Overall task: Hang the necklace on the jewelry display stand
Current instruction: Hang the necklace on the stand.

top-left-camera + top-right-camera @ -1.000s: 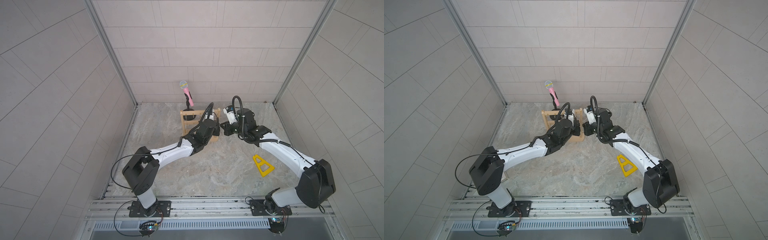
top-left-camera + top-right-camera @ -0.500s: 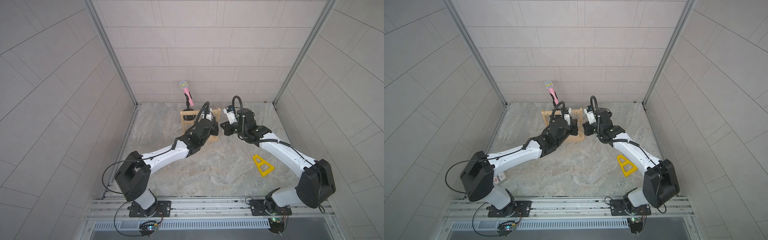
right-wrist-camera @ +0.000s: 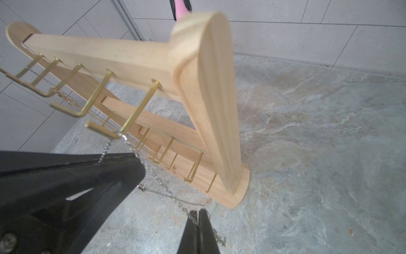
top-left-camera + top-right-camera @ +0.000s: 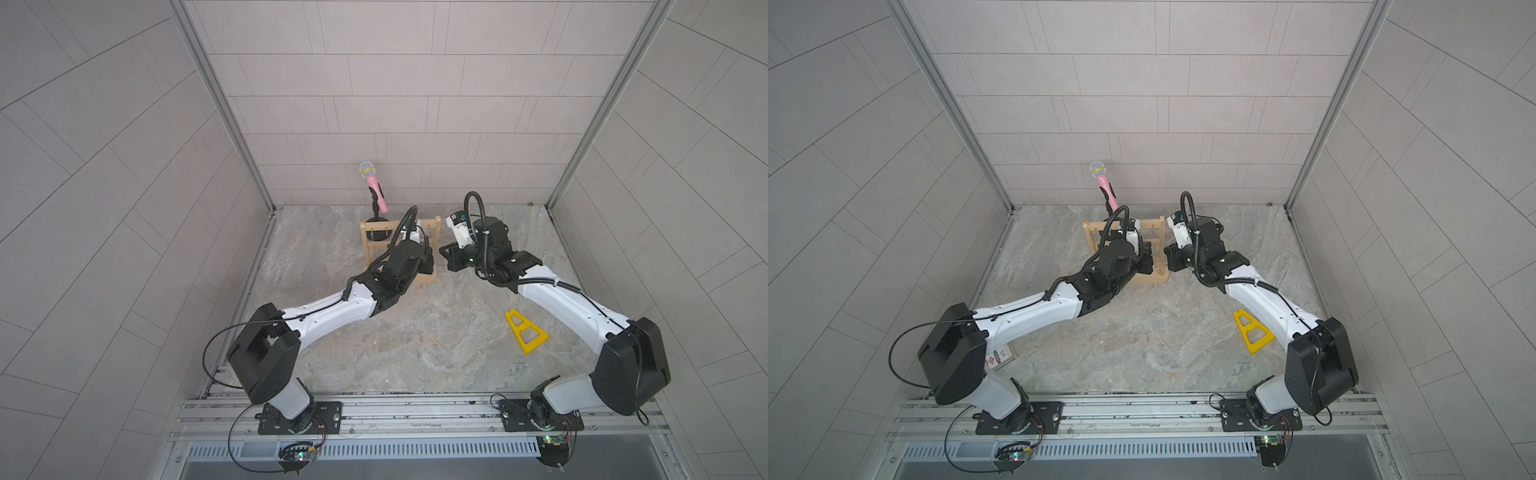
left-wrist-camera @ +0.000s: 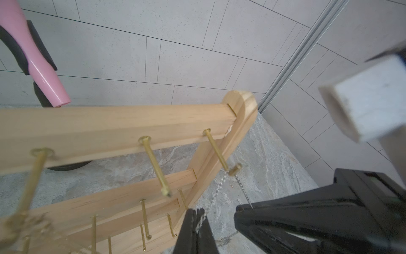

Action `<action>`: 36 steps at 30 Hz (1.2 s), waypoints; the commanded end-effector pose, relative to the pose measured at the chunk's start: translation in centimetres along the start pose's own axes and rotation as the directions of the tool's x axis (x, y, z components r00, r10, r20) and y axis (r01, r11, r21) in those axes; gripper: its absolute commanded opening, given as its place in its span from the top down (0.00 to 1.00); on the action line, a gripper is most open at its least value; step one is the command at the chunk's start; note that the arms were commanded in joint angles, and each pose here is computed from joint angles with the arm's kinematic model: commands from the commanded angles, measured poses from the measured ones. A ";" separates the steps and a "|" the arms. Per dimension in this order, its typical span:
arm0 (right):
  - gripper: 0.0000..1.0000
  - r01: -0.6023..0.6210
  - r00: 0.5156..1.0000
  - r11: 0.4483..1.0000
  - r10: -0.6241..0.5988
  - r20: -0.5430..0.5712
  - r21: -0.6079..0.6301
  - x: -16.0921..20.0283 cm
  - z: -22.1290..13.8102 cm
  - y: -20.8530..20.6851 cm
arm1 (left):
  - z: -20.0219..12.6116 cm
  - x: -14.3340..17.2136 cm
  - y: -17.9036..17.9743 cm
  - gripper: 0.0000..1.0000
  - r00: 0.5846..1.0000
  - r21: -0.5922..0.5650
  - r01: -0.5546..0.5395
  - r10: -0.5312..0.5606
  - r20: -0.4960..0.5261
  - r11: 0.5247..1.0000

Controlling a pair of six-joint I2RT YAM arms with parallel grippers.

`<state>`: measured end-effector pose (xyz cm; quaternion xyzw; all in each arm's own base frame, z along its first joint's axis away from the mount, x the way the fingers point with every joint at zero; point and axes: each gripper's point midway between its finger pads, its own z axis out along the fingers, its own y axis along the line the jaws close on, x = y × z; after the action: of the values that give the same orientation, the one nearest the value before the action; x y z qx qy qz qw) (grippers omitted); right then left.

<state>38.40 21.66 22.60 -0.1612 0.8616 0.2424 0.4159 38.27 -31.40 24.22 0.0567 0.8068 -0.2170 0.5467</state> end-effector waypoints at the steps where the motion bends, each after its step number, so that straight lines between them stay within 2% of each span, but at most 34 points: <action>1: 0.96 -0.010 1.000 1.000 0.010 0.001 -0.012 0.0 0.5 0.0 | 0.4 -1.7 0.3 1.00 0.999 -0.009 -0.021 0.021 0.026 1.000; 27: 0.95 -0.039 0.999 0.999 0.039 -0.025 0.008 1.8 3.2 -1.3 | 1.3 -3.3 -0.4 1.00 0.999 0.014 -0.014 0.014 0.044 1.000; 36: 0.95 -0.043 0.998 0.999 0.044 -0.038 0.029 2.7 3.4 -1.8 | 0.8 -2.8 -0.1 0.92 0.999 0.010 0.010 -0.011 0.041 1.000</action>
<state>40.00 22.54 19.85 -0.1509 0.8623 0.2524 0.4122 39.86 -31.93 26.14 0.0636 0.7969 -0.2281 0.5557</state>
